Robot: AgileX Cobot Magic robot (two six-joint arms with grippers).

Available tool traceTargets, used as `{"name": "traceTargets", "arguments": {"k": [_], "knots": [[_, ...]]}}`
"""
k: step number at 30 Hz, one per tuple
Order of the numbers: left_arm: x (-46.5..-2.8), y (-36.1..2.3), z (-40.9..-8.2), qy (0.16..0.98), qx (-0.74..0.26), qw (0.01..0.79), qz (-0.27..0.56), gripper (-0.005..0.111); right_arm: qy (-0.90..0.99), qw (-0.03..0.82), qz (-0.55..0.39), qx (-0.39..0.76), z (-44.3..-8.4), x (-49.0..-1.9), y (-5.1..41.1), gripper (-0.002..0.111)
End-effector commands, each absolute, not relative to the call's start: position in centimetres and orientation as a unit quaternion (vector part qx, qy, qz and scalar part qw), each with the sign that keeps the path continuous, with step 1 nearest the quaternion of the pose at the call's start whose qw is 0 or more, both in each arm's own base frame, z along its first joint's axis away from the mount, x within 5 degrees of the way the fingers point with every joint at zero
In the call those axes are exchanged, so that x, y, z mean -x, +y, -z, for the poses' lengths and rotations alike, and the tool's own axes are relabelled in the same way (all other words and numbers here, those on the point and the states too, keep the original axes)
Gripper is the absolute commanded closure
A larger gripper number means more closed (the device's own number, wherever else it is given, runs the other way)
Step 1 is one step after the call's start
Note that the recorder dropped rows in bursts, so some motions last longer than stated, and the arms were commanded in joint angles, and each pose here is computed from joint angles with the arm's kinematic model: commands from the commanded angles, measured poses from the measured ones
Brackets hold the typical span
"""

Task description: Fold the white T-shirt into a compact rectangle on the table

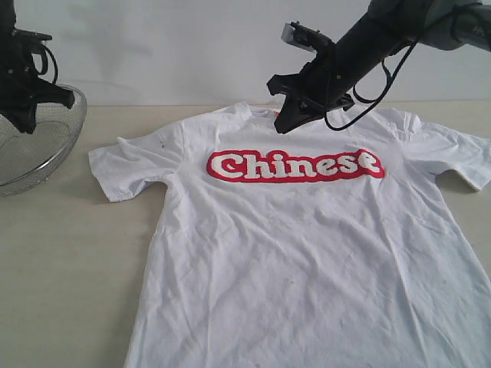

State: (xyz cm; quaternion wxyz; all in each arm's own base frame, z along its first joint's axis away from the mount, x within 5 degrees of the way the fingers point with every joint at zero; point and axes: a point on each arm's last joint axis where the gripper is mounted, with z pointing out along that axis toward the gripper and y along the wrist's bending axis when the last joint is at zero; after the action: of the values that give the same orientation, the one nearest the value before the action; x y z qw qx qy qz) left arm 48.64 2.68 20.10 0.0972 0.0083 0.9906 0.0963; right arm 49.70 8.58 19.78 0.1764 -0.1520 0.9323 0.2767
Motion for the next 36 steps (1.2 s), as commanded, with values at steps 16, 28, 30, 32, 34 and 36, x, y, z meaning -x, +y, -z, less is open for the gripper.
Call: {"name": "traceTargets", "arguments": {"k": [16,28,30,32,34,36], "knots": [[-46.8,0.0,-15.2,0.997,-0.032,0.050,-0.056,0.102,0.929,0.185,-0.282,0.154,-20.5,-49.5,8.4,0.108],[-43.2,-1.3,-24.7,0.979,-0.032,0.193,0.056,0.102,0.931,0.244,-0.258,0.083,-26.6,-46.2,2.6,0.108],[-41.4,-3.0,-25.4,0.972,-0.053,0.192,0.126,0.102,0.932,0.254,-0.250,0.057,-26.9,-44.3,2.5,0.108],[-39.2,-4.8,-26.2,0.961,-0.069,0.194,0.186,0.102,0.934,0.261,-0.244,0.027,-27.4,-41.7,2.4,0.108],[-36.9,-6.3,-26.2,0.956,-0.080,0.194,0.206,0.102,0.933,0.269,-0.240,-0.002,-28.1,-38.8,2.3,0.108],[-34.7,-7.6,-25.8,0.955,-0.089,0.188,0.211,0.102,0.932,0.274,-0.238,-0.018,-28.6,-36.8,2.4,0.108]]}}
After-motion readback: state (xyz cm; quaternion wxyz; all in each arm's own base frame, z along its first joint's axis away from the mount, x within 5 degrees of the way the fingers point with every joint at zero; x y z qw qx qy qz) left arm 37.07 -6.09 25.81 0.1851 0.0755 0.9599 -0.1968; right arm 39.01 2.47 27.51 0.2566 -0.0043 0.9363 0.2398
